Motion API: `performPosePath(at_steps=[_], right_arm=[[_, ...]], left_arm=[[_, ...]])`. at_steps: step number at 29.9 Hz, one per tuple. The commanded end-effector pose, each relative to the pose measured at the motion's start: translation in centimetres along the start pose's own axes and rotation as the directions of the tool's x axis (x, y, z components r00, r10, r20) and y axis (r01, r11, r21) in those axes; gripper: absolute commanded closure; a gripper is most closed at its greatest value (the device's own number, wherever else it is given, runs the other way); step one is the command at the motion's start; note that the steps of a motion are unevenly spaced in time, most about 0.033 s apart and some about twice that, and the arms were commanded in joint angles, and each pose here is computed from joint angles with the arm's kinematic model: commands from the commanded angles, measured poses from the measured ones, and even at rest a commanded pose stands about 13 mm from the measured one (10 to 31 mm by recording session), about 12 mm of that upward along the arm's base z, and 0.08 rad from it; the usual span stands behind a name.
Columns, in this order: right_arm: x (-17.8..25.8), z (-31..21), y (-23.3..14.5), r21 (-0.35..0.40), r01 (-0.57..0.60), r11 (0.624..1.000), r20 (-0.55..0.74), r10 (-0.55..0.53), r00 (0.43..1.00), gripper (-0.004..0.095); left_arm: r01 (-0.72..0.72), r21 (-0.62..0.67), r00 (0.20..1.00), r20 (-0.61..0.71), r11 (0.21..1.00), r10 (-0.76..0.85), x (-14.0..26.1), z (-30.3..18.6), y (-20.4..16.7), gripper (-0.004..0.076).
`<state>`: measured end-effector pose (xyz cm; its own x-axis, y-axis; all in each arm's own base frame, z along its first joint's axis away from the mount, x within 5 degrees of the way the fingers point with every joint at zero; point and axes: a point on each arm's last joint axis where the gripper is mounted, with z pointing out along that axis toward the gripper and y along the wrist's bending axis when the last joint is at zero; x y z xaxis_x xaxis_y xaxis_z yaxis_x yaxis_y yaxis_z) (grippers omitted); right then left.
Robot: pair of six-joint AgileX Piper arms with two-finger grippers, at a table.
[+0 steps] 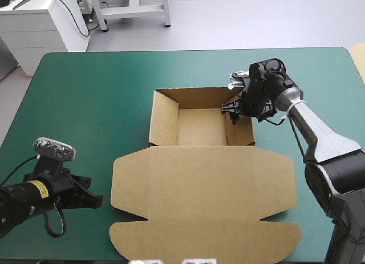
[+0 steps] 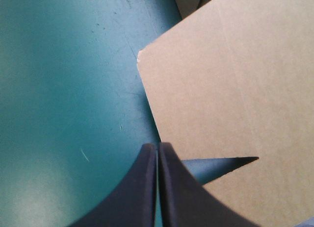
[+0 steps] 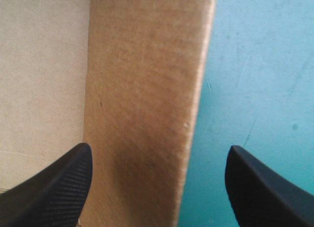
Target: Fold the box
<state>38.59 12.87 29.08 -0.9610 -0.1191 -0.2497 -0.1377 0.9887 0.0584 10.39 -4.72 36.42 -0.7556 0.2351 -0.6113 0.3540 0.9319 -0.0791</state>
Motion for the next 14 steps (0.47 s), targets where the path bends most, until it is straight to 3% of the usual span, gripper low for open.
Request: performPosePath(at_steps=[1, 14], right_arm=[[0.0, -2.7, -0.4, 0.001, 0.011, 1.0, 0.066, -0.011, 0.998, 0.024], [-0.3, -0.4, 0.0, -0.028, -0.003, 1.0, 0.007, 0.003, 1.0, 0.0256]], left_arm=[[0.003, 0.015, 0.993, 0.12, 1.0, -0.005, 0.6, 0.1, 0.0, 0.0731], [0.005, 0.013, 0.994, 0.11, 1.0, -0.007, 2.6, 1.3, 0.2, 0.0731]])
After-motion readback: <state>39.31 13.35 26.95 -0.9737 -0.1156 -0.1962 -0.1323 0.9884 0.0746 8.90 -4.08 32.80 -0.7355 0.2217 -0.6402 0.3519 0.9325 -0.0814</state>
